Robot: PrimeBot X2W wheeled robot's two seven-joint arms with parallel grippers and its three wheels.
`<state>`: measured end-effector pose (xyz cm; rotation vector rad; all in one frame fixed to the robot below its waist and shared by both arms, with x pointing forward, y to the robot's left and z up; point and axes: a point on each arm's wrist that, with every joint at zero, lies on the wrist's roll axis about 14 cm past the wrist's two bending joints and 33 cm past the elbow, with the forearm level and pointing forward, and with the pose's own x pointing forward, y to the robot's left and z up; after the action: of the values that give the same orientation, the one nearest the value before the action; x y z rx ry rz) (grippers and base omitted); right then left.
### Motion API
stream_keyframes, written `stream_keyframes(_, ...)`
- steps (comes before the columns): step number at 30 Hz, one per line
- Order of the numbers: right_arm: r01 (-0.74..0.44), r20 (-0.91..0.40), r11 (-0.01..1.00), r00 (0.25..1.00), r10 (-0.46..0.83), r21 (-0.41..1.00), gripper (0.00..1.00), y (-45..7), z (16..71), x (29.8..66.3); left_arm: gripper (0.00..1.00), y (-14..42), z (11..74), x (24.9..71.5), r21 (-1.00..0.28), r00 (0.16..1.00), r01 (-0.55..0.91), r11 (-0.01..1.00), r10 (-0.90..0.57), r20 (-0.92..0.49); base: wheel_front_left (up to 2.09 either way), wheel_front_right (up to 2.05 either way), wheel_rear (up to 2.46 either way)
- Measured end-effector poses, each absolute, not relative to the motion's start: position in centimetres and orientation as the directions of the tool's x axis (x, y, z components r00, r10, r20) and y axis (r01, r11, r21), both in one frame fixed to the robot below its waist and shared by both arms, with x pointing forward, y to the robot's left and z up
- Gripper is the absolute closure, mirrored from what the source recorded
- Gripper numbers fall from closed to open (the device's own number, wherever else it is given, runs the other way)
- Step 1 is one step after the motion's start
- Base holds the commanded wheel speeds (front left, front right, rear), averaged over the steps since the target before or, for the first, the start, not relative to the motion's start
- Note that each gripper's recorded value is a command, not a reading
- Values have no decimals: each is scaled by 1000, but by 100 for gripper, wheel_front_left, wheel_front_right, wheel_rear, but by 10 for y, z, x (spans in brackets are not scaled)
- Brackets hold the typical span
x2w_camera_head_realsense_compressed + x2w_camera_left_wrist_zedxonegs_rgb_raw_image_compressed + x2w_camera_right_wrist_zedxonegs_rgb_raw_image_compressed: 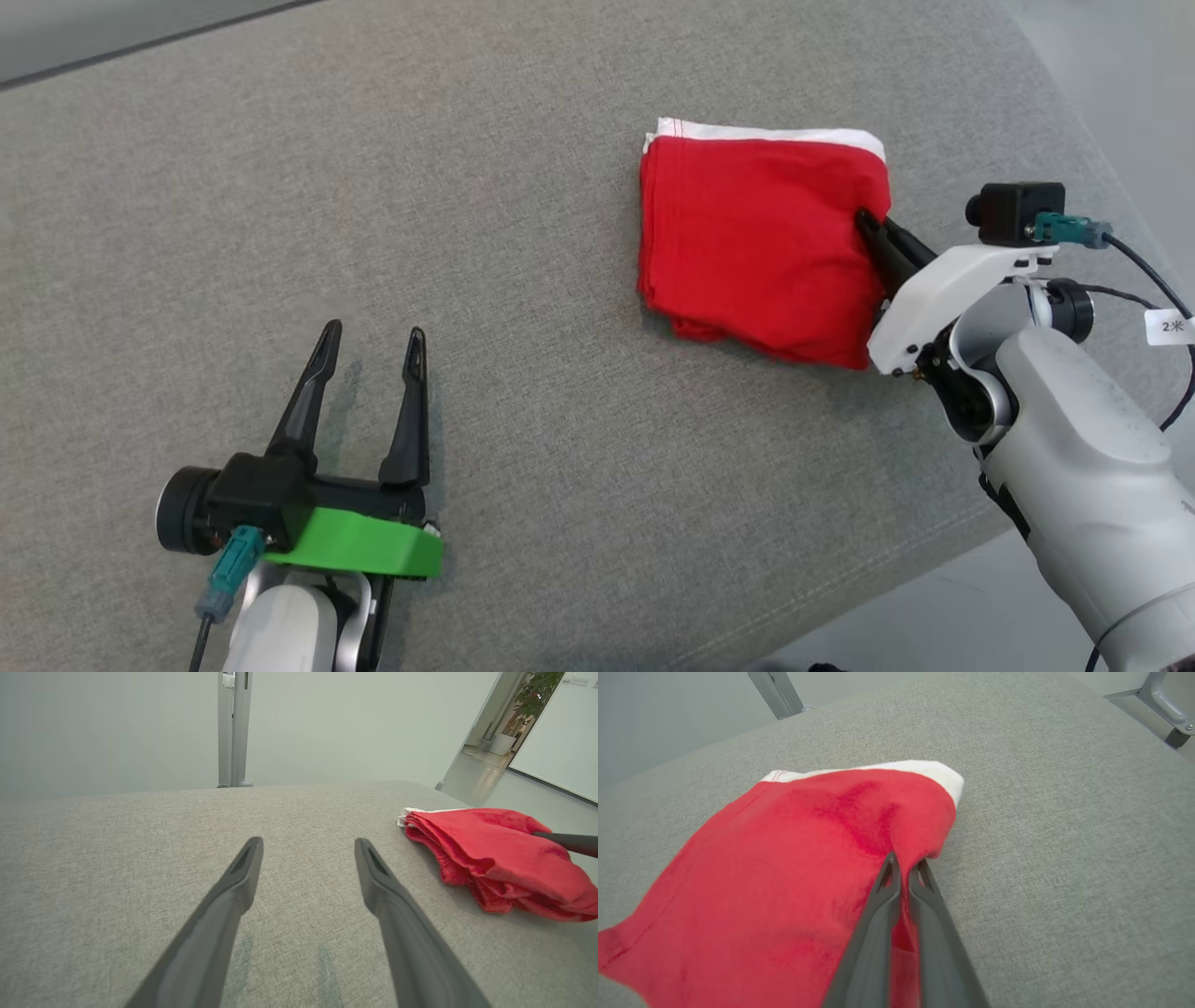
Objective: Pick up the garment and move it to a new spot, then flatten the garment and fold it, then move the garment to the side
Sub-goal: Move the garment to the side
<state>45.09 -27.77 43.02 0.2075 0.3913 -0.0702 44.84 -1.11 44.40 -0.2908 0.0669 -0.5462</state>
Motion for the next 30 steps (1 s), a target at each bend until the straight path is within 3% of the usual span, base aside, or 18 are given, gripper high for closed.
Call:
stream_keyframes(12,68,-378,997,924,-49,37,100,-300,439,506,0,12,430,456,-290,882,448,846,-470,-10,0,0,0)
stream_keyframes(30,105,-439,955,871,-223,-277,100,-386,441,570,0,53,398,460,-255,918,356,899,-387,-84,0,0,0)
